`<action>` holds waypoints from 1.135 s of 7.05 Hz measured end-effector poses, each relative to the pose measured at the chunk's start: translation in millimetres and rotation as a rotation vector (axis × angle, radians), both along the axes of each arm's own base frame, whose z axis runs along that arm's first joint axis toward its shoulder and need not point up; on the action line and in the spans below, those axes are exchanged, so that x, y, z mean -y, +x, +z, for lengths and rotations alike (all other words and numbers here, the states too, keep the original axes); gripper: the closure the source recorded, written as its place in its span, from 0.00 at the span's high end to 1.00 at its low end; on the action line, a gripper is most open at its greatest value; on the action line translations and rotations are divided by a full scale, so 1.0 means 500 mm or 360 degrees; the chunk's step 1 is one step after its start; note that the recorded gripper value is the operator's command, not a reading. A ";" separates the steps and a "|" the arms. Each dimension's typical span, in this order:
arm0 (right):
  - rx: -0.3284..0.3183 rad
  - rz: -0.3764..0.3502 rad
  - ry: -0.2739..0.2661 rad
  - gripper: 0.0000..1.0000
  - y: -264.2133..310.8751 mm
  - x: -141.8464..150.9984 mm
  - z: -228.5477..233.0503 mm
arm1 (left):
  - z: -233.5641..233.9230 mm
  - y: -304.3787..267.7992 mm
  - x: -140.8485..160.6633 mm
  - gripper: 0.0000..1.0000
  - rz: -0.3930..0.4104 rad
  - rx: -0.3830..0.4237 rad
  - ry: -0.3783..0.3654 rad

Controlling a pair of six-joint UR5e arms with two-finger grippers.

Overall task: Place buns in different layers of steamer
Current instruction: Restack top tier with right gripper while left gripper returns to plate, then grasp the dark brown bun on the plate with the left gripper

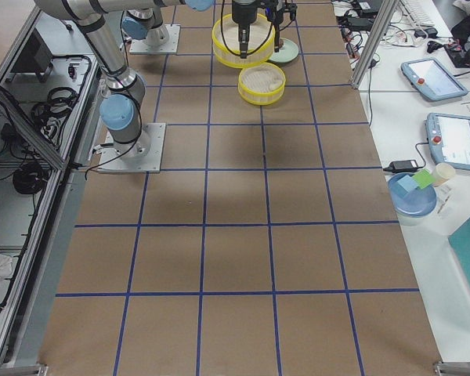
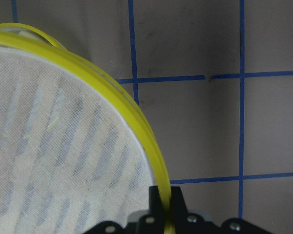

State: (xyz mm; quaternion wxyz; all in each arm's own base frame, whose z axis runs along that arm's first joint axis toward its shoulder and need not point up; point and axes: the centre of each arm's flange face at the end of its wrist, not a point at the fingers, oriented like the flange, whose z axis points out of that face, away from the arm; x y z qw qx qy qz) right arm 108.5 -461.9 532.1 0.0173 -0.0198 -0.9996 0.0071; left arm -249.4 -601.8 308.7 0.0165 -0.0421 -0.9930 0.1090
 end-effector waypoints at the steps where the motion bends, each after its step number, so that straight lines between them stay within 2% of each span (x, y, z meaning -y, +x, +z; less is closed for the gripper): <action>1: 0.0008 0.0011 0.0010 0.00 0.009 0.036 -0.028 | 0.006 0.047 0.016 1.00 -0.0012 0.0023 -0.0003; 3: 0.0004 0.0108 0.0055 0.00 0.083 0.147 -0.118 | 0.009 0.126 0.036 1.00 -0.0031 0.0081 0.0018; 5: -0.0004 0.0179 0.0075 0.00 0.194 0.242 -0.238 | 0.005 0.192 0.050 1.00 -0.0121 0.0128 0.0039; 6: -0.0012 0.0199 0.0080 0.00 0.240 0.268 -0.298 | 0.002 0.224 0.057 1.00 -0.0169 0.0146 0.0048; 8: -0.0033 0.0222 0.0090 0.00 0.290 0.285 -0.374 | -0.026 0.257 0.067 1.00 -0.0245 0.0163 0.0087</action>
